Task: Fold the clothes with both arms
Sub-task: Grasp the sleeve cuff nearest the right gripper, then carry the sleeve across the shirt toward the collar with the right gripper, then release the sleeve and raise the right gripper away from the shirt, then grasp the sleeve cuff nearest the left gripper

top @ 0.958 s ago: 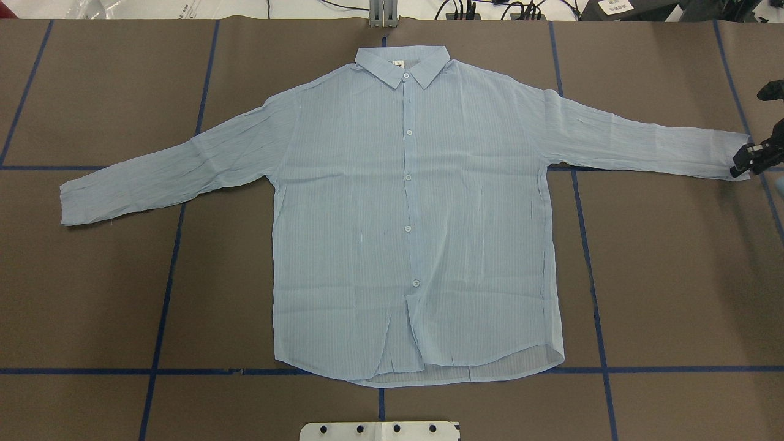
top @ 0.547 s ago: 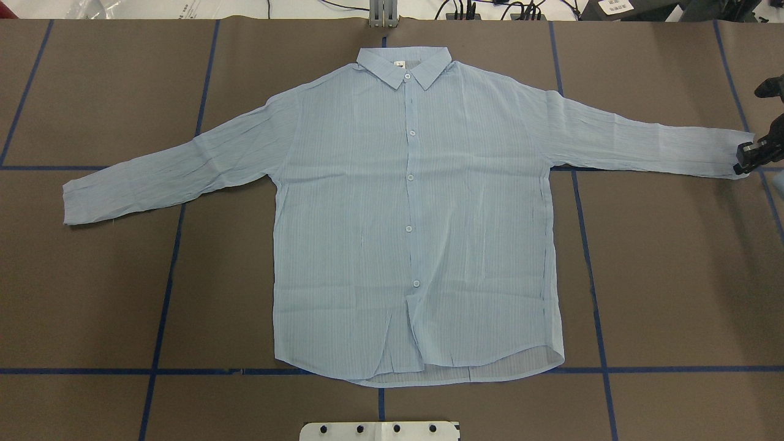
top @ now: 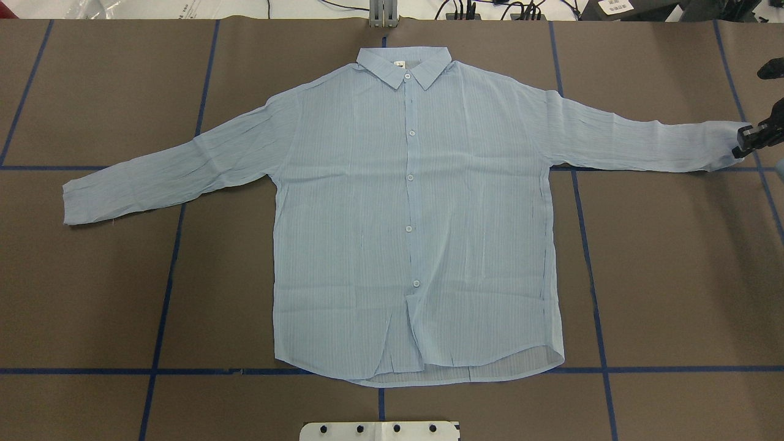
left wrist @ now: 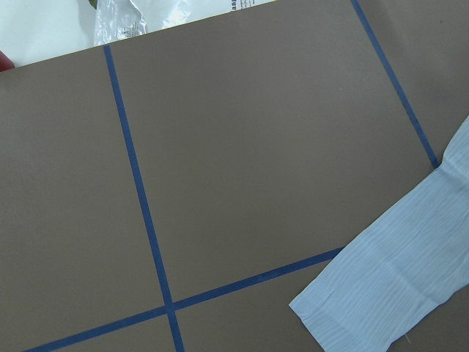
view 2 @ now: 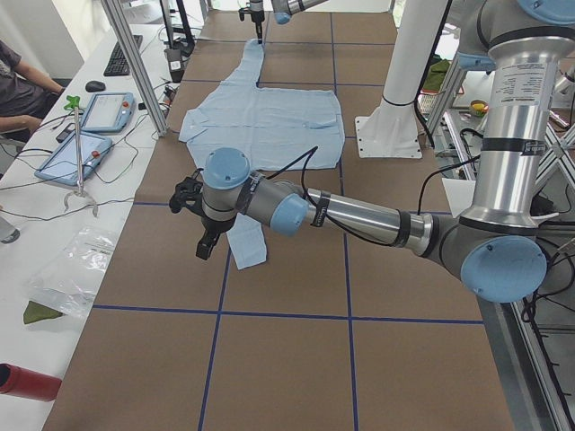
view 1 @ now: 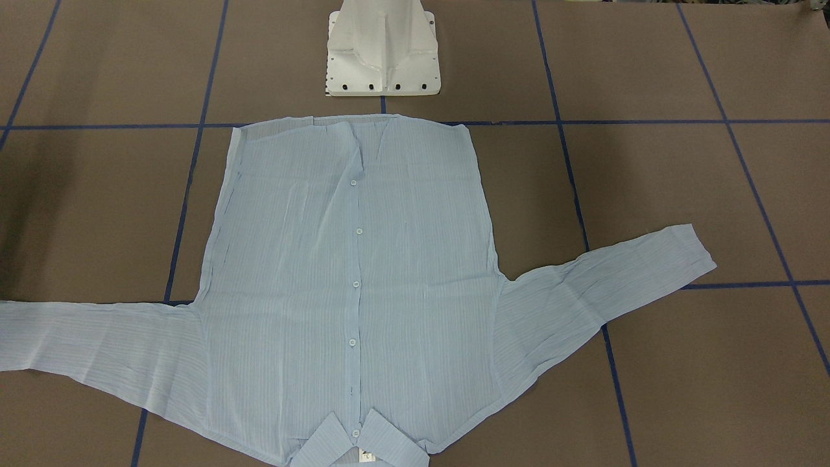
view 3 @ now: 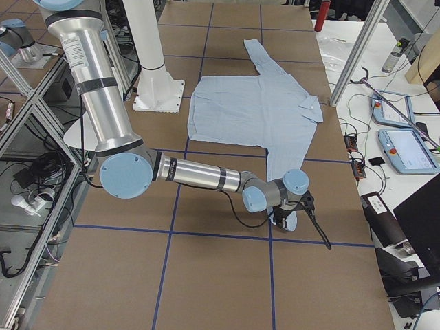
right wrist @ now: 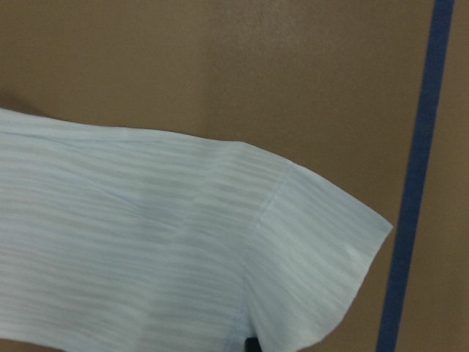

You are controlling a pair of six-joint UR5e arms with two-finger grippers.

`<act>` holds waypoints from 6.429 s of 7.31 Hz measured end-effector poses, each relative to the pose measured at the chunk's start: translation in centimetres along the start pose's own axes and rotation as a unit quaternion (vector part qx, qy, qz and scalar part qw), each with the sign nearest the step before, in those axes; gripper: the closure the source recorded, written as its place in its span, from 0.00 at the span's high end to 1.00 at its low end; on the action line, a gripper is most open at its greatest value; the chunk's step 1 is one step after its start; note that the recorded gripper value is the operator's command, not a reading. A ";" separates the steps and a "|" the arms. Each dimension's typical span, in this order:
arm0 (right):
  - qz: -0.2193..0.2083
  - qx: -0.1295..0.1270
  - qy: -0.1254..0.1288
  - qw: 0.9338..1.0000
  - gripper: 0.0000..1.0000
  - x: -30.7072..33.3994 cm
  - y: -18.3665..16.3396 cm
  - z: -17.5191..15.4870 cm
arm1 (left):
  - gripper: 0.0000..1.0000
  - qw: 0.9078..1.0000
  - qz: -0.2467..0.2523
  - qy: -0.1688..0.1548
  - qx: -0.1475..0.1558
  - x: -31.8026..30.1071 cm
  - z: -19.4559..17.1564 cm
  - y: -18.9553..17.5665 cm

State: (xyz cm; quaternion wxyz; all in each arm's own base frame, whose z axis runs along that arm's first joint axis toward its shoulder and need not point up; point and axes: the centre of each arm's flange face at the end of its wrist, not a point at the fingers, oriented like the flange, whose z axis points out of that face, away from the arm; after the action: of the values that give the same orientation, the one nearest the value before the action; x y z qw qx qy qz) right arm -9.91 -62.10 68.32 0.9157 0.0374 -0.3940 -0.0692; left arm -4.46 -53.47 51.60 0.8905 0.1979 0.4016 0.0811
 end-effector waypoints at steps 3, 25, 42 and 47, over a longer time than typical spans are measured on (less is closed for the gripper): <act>-0.048 0.043 -0.062 0.996 0.00 -6.8 -3.1 -6.2 | 0.99 1.000 -0.003 0.000 -0.003 -0.3 0.3 0.1; -0.136 0.175 -0.048 0.974 1.00 -79.9 -7.0 -1.1 | 0.99 0.999 -0.025 -0.004 -0.023 -2.4 2.2 1.2; -0.083 0.045 -0.019 0.995 1.00 -26.0 -5.5 -15.5 | 0.90 0.958 -0.285 -0.022 0.035 10.8 20.8 10.6; -0.084 0.047 -0.019 0.995 1.00 -26.1 -5.4 -15.6 | 0.70 0.949 -0.312 -0.037 0.036 14.2 24.1 12.5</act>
State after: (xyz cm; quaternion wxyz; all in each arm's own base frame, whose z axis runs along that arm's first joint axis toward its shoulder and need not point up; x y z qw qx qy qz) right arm -16.84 -63.11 38.26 0.8963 0.1116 -0.4096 -0.1278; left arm 23.15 -44.71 61.58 0.8779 0.0975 0.4128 -0.2223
